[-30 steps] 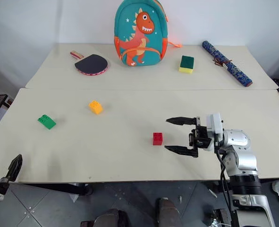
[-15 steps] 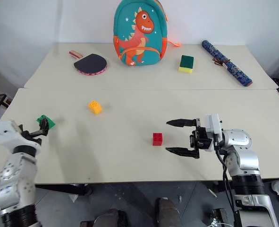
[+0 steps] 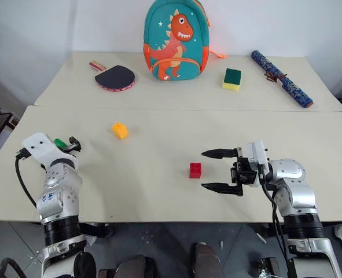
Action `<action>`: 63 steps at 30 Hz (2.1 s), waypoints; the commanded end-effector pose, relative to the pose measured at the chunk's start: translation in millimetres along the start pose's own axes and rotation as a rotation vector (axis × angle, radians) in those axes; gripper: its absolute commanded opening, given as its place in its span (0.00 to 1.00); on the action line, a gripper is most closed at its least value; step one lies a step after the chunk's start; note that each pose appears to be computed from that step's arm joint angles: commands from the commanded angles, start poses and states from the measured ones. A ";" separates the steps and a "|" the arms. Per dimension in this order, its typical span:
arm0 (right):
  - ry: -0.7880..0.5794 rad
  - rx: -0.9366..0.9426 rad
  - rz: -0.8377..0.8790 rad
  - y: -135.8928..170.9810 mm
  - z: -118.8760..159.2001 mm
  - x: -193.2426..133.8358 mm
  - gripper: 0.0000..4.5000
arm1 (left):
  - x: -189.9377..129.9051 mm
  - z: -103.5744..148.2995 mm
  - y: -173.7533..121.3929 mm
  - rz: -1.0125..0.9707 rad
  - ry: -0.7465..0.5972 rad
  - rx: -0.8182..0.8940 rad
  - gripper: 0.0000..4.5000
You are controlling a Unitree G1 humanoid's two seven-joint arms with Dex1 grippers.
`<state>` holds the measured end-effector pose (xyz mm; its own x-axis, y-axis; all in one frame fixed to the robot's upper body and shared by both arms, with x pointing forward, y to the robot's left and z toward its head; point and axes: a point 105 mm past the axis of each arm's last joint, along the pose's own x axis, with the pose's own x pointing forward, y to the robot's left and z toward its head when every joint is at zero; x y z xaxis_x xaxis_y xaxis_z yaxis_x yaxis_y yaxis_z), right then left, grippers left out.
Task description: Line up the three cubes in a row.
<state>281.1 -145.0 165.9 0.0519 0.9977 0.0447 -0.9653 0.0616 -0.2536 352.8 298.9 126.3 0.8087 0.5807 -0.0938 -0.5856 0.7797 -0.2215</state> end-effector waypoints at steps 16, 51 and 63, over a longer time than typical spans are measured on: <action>0.088 -0.054 -0.137 -2.6 10.2 -38.2 1.00 | -114.7 41.2 -51.0 -1.502 -0.100 0.307 0.33; 0.107 -0.016 -0.227 17.3 -2.5 -39.4 1.00 | -135.0 -54.8 -162.6 -2.068 0.120 0.808 0.54; -0.016 -0.014 -0.137 10.0 9.9 -4.4 1.00 | -105.0 16.9 -29.7 -1.617 0.004 0.516 0.73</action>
<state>270.2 -154.4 158.0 0.2107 0.9760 0.0557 -0.9535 0.2177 -0.2084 290.7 204.9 136.6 0.4674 -0.8643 -0.1855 0.8800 0.4349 0.1910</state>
